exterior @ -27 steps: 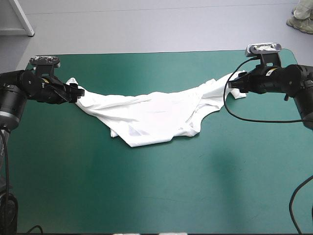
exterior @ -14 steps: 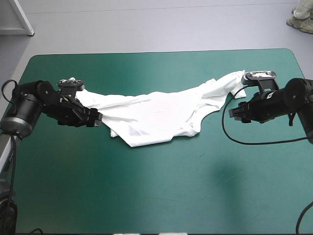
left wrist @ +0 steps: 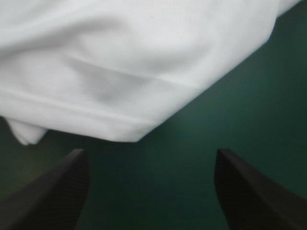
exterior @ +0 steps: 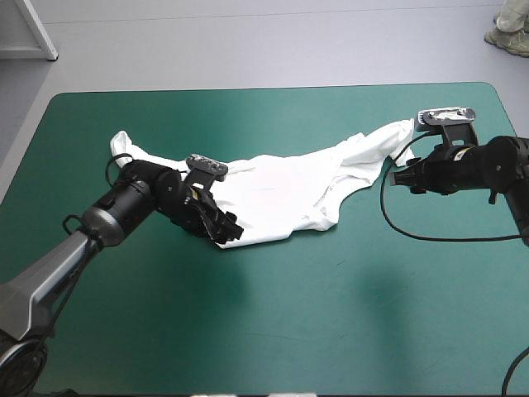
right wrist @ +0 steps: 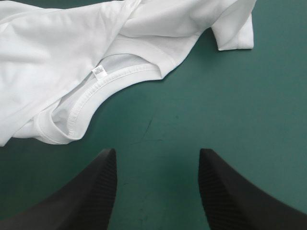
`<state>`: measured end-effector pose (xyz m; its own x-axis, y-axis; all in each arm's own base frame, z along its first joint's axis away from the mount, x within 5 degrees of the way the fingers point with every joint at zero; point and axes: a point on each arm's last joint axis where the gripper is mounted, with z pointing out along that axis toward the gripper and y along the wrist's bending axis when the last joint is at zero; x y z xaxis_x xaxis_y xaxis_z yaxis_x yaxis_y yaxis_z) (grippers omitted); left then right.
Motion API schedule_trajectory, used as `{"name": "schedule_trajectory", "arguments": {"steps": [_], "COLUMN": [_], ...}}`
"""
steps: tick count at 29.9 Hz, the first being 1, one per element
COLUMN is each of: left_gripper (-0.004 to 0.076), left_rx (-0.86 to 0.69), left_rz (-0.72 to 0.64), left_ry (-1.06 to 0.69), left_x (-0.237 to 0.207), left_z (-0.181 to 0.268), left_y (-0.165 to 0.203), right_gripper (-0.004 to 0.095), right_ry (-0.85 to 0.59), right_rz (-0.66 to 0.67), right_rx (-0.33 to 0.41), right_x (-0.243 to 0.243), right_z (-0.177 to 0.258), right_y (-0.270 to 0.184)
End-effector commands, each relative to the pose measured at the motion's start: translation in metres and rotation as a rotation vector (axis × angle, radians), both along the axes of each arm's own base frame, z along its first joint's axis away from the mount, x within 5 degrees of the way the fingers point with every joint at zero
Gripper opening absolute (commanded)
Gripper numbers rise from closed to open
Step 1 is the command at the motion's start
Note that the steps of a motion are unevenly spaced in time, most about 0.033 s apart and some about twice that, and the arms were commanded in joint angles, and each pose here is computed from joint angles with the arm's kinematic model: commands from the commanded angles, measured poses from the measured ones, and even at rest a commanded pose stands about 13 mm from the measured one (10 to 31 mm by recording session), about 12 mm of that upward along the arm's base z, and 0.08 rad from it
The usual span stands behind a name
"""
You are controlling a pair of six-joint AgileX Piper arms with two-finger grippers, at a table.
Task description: Fold the cloth
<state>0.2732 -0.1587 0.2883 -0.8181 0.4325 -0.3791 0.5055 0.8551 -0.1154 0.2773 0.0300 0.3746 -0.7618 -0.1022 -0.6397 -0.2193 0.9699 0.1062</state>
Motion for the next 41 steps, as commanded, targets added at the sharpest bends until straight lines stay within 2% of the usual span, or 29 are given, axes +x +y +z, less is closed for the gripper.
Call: {"name": "schedule_trajectory", "arguments": {"steps": [1,9,12,15,20,27,32,41], "left_gripper": [0.0528,0.0526,0.0482,0.0354,0.0020,0.0021,0.0019,0.0019], "left_rx": [-0.024,0.015,0.031,0.042,0.049,0.057,0.044,-0.029], "left_rz": [-0.022,-0.021,-0.022,-0.019,-0.042,-0.058,-0.034,0.036], "left_ry": [-0.023,0.019,0.039,0.059,0.047,-0.002,-0.092,-0.240], "left_x": [0.000,0.017,0.020,0.021,0.023,0.024,0.018,-0.005], "left_z": [-0.009,-0.057,-0.068,-0.076,-0.079,-0.062,-0.031,0.029], "left_y": [-0.020,-0.040,-0.042,-0.043,-0.044,-0.041,-0.033,-0.013], "right_gripper": [0.0486,0.0485,0.0486,0.0485,0.0485,0.0485,0.0485,0.0485], "right_ry": [-0.090,-0.052,-0.066,-0.106,-0.169,-0.123,-0.089,-0.027], "right_rz": [-0.026,-0.028,-0.031,-0.055,-0.083,-0.095,-0.098,-0.088], "right_rx": [-0.013,-0.043,-0.042,-0.053,-0.054,-0.054,-0.095,-0.126], "right_x": [-0.002,-0.004,-0.003,0.000,0.015,0.061,0.104,0.164], "right_z": [0.016,0.013,0.014,0.016,0.015,-0.003,-0.023,-0.070], "right_y": [-0.004,-0.006,-0.006,-0.008,-0.010,-0.012,-0.016,-0.016]}}
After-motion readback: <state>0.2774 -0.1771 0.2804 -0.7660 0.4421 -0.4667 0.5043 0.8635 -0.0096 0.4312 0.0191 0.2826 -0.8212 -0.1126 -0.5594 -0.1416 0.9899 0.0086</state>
